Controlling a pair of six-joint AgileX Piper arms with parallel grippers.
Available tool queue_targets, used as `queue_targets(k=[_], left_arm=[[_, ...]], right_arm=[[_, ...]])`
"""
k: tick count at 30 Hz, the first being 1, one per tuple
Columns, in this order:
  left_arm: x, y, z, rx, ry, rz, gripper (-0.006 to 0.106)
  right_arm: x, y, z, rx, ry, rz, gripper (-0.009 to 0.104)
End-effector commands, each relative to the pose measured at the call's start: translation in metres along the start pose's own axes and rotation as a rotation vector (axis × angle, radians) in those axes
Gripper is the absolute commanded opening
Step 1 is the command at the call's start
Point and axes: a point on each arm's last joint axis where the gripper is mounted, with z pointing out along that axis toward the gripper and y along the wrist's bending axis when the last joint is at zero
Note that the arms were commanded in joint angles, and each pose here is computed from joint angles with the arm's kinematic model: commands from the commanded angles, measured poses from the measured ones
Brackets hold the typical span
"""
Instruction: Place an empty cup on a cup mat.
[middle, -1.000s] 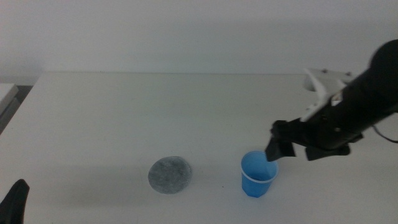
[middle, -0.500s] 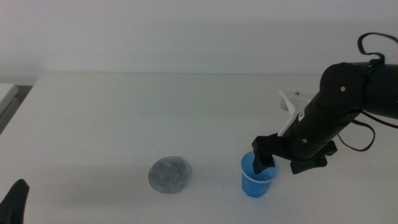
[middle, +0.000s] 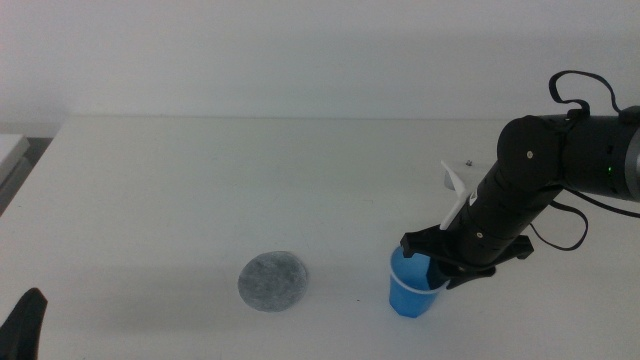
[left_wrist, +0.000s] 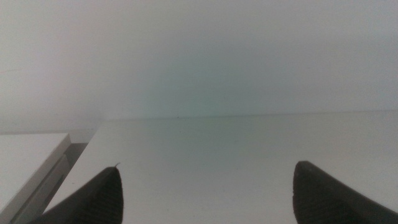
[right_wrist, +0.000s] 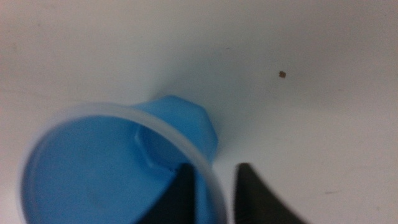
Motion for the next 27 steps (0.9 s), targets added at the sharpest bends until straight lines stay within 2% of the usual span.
queue_targets(k=[1,3,10,17,27], left_arm=[[-0.001,0.0,0.0,0.002,-0.017,-0.005,0.094],[-0.001,0.0,0.0,0.002,-0.017,-0.005,0.094],[-0.001,0.0,0.0,0.002,-0.017,-0.005,0.094],[-0.001,0.0,0.0,0.002,-0.017,-0.005,0.094],[-0.001,0.0,0.0,0.002,-0.017,-0.005,0.094]], right_arm=[[-0.001,0.002,-0.002,0.0,-0.019,-0.012,0.006],[-0.002,0.003,-0.004,-0.002,-0.024,-0.013,-0.003],[-0.008,0.017,-0.024,-0.032,-0.06,-0.04,-0.003],[-0.027,0.073,-0.05,-0.094,-0.131,-0.148,-0.003],[-0.035,0.151,-0.031,-0.141,-0.101,-0.289,-0.003]])
